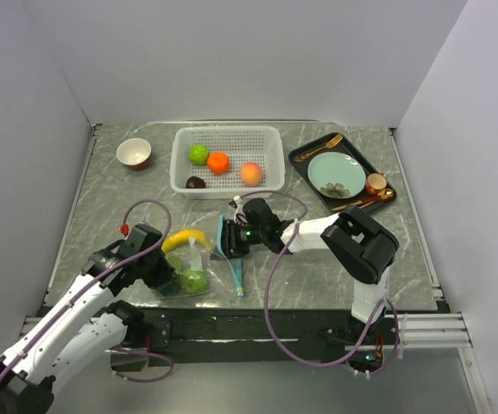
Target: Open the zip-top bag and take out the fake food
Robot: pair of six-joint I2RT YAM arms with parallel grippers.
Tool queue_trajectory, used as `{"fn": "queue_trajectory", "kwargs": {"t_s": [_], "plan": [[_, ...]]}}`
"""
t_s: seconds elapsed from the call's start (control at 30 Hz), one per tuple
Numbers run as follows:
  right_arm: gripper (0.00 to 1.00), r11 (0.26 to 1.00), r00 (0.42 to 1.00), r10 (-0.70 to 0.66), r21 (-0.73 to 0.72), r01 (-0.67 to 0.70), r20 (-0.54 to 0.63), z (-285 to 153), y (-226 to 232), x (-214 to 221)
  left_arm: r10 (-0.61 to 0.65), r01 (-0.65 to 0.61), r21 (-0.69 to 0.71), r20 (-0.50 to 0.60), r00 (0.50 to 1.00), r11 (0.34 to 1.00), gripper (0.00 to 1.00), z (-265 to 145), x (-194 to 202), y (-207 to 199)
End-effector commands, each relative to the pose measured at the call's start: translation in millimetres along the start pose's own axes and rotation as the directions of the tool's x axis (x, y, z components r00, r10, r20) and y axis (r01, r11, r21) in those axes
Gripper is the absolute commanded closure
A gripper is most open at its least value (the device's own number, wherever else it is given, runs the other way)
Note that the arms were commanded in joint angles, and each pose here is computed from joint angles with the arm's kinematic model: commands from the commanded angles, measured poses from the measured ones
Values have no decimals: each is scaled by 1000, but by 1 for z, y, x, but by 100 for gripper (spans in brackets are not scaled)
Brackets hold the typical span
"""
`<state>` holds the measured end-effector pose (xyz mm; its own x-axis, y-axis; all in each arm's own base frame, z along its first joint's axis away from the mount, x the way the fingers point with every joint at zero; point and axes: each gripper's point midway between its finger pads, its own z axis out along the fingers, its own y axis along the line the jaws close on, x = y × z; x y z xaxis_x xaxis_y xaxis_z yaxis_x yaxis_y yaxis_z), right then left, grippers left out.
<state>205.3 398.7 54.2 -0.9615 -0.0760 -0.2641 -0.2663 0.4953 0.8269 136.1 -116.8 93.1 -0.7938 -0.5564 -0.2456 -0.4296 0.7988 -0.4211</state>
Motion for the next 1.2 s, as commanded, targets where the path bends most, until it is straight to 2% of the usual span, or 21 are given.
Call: {"fn": "queue_trajectory", "kwargs": {"t_s": [0.0,0.17,0.3,0.4,0.57,0.9,1.17], "plan": [[62,998,1000,-21,-52,20,-13,9,11,-1,30,-30,13,-41,999,999,99,-2,7,-10],[62,999,998,-37,-40,35,-41,14,8,6,41,-40,9,-66,997,999,99,8,16,-16],[60,997,997,-60,-54,57,-51,13,12,10,11,-11,-18,-4,1000,1000,99,17,7,-11],[58,995,996,-73,-79,69,-59,13,19,13,-11,11,-17,3,1000,1000,99,27,9,-9],[48,990,993,-93,-109,85,-72,12,28,18,-35,36,-30,35,999,999,99,36,9,-9],[20,986,993,-108,-130,100,-53,5,40,18,-60,60,-7,26,998,998,99,51,16,-13],[17,988,990,-118,-111,109,-79,16,48,26,-65,65,13,42,997,998,99,58,13,-24]]}}
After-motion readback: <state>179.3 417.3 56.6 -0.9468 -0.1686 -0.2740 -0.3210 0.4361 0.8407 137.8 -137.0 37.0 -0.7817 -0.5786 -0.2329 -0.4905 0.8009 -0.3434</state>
